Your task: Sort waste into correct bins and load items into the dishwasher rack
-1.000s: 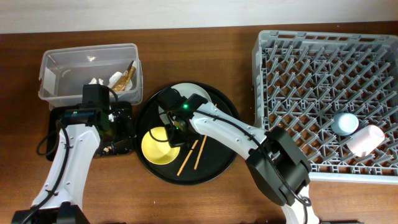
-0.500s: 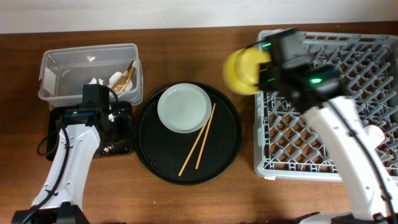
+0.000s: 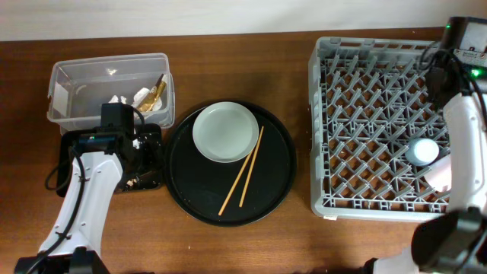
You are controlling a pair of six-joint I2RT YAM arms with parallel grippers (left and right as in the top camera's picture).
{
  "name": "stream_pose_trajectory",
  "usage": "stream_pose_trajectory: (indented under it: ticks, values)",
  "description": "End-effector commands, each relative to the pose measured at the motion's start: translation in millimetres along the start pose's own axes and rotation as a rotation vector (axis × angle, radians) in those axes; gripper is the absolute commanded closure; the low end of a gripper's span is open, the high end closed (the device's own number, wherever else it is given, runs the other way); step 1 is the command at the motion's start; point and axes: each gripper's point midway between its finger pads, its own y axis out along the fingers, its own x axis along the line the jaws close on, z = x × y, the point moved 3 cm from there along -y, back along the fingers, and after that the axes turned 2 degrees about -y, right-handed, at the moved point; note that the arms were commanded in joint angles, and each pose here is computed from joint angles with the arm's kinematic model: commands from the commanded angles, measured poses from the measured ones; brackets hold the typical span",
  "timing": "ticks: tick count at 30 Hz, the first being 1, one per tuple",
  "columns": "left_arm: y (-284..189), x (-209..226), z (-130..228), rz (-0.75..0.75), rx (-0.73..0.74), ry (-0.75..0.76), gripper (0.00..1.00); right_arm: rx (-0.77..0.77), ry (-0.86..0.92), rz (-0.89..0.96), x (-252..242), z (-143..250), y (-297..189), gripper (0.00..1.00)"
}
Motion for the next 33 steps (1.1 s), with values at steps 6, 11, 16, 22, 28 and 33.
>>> stream_pose_trajectory:
  ticks: [6, 11, 16, 22, 28, 33]
  values:
    - [-6, -1, -3, 0.014, -0.027, -0.014, 0.19, 0.077, -0.097, 0.16, 21, 23, 77, 0.96]
    - [-6, -2, -8, 0.022, -0.047, -0.014, 0.19, 0.124, -0.158, 0.166, 46, 45, 103, 0.96]
    - [-6, -3, -9, 0.024, -0.052, -0.015, 0.19, 0.147, -0.197, 0.162, 59, 58, 108, 0.96]
    - [-6, -3, -9, 0.024, -0.053, -0.015, 0.19, 0.191, -0.225, 0.08, 77, 72, 95, 0.96]
    - [-6, -3, -9, 0.024, -0.053, -0.015, 0.19, 0.307, -0.324, -0.051, 94, 99, 79, 0.96]
    - [-6, -3, -9, 0.024, -0.053, -0.015, 0.19, 0.325, -0.3, -0.139, 86, 92, 58, 0.95]
